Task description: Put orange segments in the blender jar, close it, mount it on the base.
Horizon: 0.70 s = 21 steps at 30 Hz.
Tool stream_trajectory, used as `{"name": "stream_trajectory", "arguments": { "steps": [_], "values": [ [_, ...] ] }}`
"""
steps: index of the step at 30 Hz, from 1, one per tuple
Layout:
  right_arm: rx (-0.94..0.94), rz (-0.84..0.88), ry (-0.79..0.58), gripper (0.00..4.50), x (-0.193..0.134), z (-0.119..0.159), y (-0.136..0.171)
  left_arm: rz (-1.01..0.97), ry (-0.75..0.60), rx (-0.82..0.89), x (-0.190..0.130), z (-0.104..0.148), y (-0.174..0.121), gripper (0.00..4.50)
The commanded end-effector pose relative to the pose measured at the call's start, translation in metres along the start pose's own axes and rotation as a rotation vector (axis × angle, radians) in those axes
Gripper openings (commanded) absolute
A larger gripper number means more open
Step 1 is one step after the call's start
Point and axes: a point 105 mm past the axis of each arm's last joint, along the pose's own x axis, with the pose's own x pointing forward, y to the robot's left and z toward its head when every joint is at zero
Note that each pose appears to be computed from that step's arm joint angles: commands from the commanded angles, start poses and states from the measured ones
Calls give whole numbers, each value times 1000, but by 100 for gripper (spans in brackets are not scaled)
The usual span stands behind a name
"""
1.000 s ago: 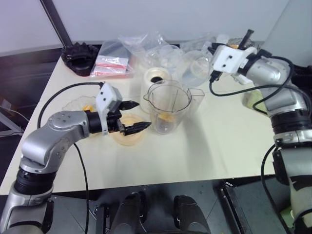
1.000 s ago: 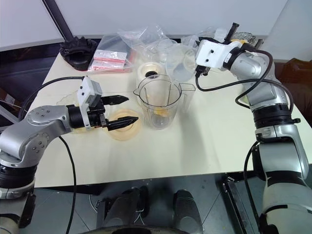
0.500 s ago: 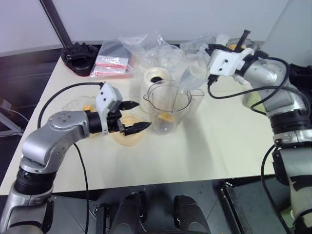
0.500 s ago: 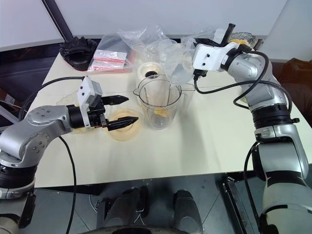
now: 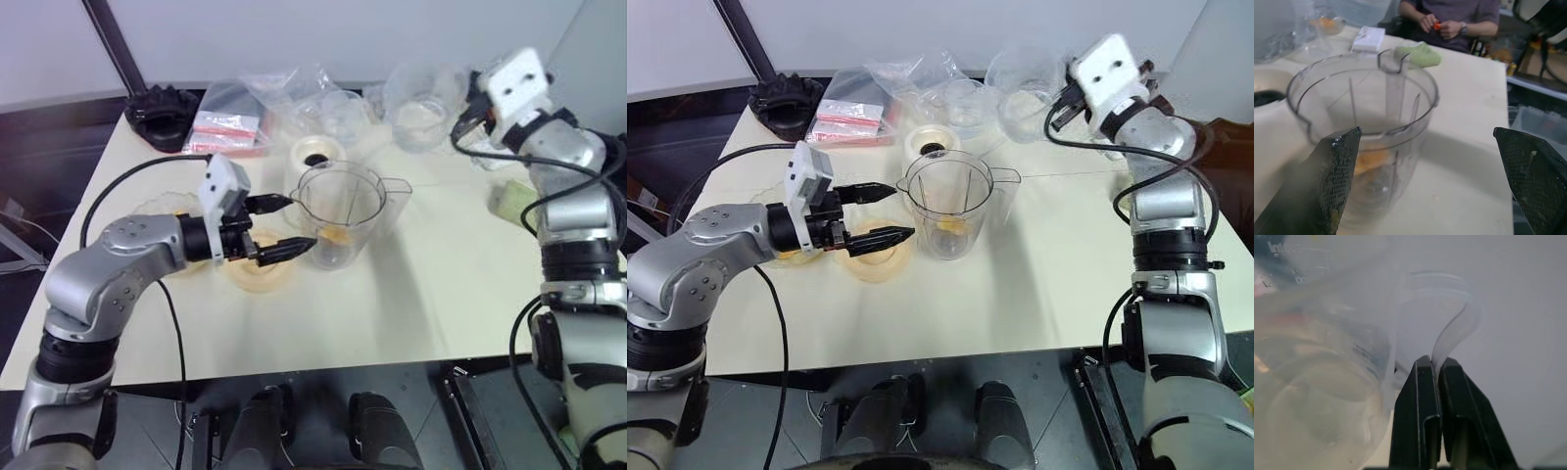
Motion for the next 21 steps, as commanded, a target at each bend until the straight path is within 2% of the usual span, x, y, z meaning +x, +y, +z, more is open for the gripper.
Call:
{"name": "stream_trajectory", "arguments": {
  "steps": [1, 5, 7, 9, 13, 21],
  "values": [
    [248, -254, 5, 2, -24, -4, -46, -21, -40, 46, -3, 18, -6, 450],
    [449, -544, 77, 2, -65, -44, -77, -41, -30, 55, 0, 18, -11, 450],
    [510, -595, 71, 2, -77, -51, -79, -46, -31, 53, 0, 18, -12, 450],
    [495, -616, 82, 2, -93, -63, -73, -51, -31, 53, 1, 18, -13, 450],
    [389, -700, 253, 2, -131, -116, -45, -63, -21, 31, 4, 10, -14, 450],
    [368, -800, 363, 2, -157, -159, -11, -70, 5, 12, 3, 2, -14, 450]
  ]
}}
